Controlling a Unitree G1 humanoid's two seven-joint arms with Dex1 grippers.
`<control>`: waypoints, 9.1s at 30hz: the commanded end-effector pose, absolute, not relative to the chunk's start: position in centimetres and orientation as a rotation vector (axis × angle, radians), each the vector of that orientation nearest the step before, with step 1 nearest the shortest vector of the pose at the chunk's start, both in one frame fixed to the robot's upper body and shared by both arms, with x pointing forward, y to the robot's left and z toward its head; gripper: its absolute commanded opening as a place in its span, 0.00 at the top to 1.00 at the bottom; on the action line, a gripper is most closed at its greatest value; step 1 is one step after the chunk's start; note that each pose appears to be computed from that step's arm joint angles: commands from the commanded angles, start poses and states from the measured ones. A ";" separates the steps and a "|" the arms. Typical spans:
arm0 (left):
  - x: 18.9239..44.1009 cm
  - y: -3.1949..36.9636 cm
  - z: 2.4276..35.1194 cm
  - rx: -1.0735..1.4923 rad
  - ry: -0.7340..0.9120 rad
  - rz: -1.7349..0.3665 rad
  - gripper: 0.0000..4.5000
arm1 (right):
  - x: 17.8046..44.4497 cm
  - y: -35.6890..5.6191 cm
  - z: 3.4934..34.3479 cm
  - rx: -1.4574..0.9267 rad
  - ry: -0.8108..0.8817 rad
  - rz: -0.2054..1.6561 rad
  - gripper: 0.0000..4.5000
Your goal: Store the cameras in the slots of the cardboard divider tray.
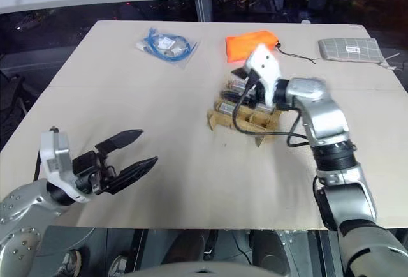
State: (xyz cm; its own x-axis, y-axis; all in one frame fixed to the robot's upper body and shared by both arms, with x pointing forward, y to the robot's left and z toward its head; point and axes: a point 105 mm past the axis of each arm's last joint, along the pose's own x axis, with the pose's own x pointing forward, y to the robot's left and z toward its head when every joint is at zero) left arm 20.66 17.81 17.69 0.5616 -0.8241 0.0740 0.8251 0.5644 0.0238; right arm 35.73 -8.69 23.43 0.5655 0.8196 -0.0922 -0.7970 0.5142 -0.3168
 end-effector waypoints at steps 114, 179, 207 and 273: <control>35.2 6.3 21.6 0.102 0.071 -1.453 0.85 | 23.1 -12.2 21.0 -0.442 -0.208 0.620 0.01; 40.0 2.9 19.0 0.972 0.094 -1.482 0.85 | 21.5 -20.1 22.5 -0.227 -0.053 0.738 0.01; 32.9 6.2 23.5 0.174 -0.166 -1.534 0.02 | 34.2 -24.5 16.7 -0.259 0.149 0.278 0.00; 30.5 4.9 24.6 -0.541 0.241 -1.252 0.00 | 26.5 -6.6 23.0 -0.739 -0.485 0.852 0.57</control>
